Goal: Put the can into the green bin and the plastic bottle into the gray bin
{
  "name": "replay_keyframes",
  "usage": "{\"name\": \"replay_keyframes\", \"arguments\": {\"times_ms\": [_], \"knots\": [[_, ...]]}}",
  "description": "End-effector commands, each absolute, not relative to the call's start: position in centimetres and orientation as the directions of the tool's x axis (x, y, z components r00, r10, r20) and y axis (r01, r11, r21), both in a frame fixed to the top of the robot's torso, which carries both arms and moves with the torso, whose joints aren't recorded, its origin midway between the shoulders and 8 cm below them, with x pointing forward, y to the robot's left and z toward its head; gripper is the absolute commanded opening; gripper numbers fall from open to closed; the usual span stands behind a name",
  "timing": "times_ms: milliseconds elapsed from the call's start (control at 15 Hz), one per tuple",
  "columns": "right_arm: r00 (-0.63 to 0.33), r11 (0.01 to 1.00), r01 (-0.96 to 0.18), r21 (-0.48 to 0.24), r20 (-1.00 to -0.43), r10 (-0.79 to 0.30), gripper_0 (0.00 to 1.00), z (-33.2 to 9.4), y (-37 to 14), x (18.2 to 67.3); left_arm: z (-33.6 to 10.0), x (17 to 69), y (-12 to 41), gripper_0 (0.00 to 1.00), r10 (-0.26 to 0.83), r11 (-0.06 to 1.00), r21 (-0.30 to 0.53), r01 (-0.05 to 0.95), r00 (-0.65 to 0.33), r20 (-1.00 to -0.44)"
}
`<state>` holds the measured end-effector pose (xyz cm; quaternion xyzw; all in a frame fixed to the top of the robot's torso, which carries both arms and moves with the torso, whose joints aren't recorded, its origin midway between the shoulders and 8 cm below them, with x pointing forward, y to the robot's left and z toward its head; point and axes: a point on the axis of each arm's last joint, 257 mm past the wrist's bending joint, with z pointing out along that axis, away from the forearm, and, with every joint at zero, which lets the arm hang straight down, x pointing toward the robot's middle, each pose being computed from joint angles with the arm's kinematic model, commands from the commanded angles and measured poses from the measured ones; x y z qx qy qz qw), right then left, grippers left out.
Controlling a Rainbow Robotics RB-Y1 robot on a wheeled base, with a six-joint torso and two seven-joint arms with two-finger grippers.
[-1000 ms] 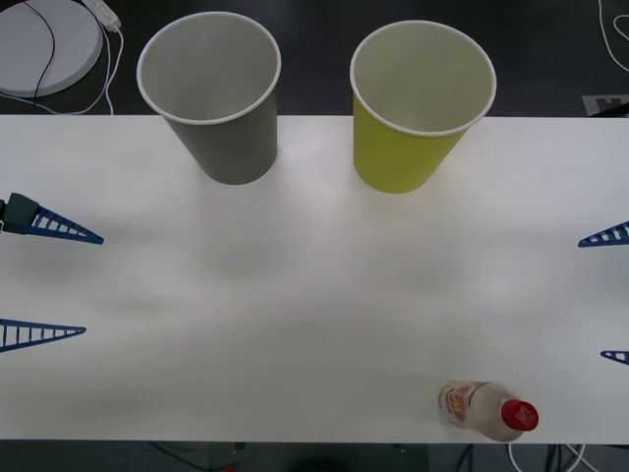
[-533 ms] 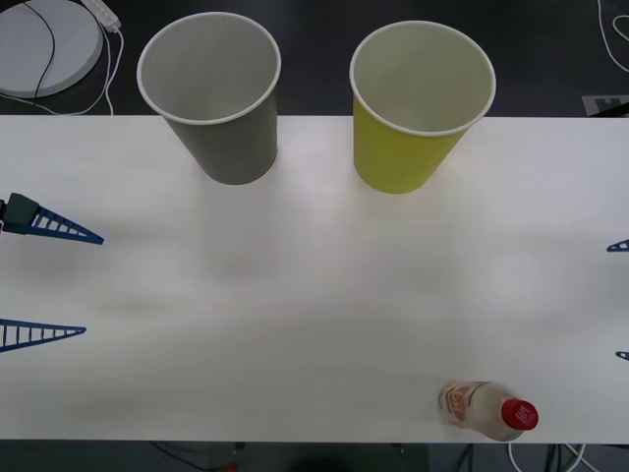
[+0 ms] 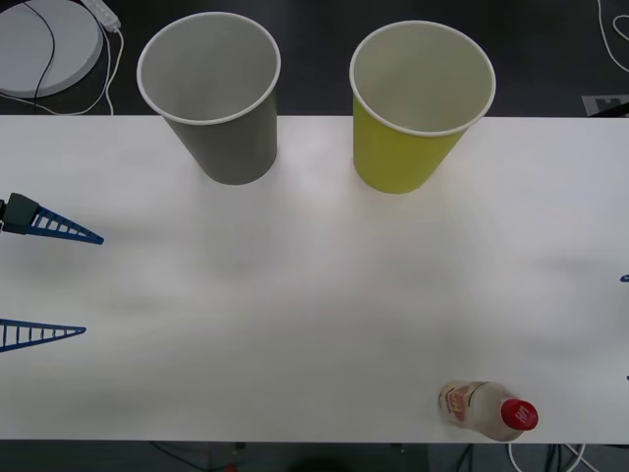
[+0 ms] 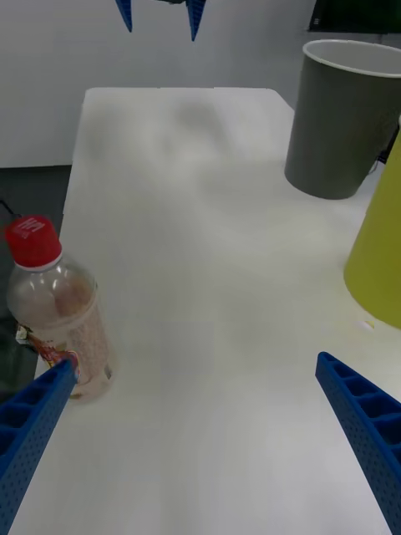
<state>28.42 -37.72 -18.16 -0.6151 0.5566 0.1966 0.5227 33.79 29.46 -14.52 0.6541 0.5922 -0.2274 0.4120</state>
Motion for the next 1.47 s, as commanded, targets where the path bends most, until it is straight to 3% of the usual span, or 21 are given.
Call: {"name": "replay_keyframes", "arguments": {"times_ms": [67, 200, 533, 867, 1467], "knots": [[0.255, 0.198, -0.900, -0.387, -0.839, -0.482, 1.00, -20.2, -38.7, 28.4, -14.5, 33.8, 29.5, 1.00, 0.587, 0.041, 0.270, 0.962, 0.195, -0.785], [0.238, 0.204, -0.905, -0.374, -0.842, -0.484, 1.00, -21.9, -39.1, 28.4, -14.5, 33.8, 29.5, 1.00, 0.587, 0.041, 0.270, 0.962, 0.195, -0.785], [0.295, 0.195, -0.880, -0.432, -0.821, -0.488, 1.00, -25.3, -39.0, 29.5, -14.5, 33.8, 29.5, 1.00, 0.587, 0.041, 0.270, 0.962, 0.195, -0.785], [0.377, 0.116, -0.867, -0.485, -0.790, -0.484, 1.00, -27.7, -37.5, 28.7, -14.5, 33.8, 29.5, 1.00, 0.587, 0.041, 0.270, 0.962, 0.195, -0.785], [0.342, 0.083, -0.908, -0.410, -0.840, -0.421, 1.00, -30.9, -33.7, 26.5, -14.5, 33.8, 29.5, 1.00, 0.587, 0.041, 0.270, 0.962, 0.195, -0.785]]}}
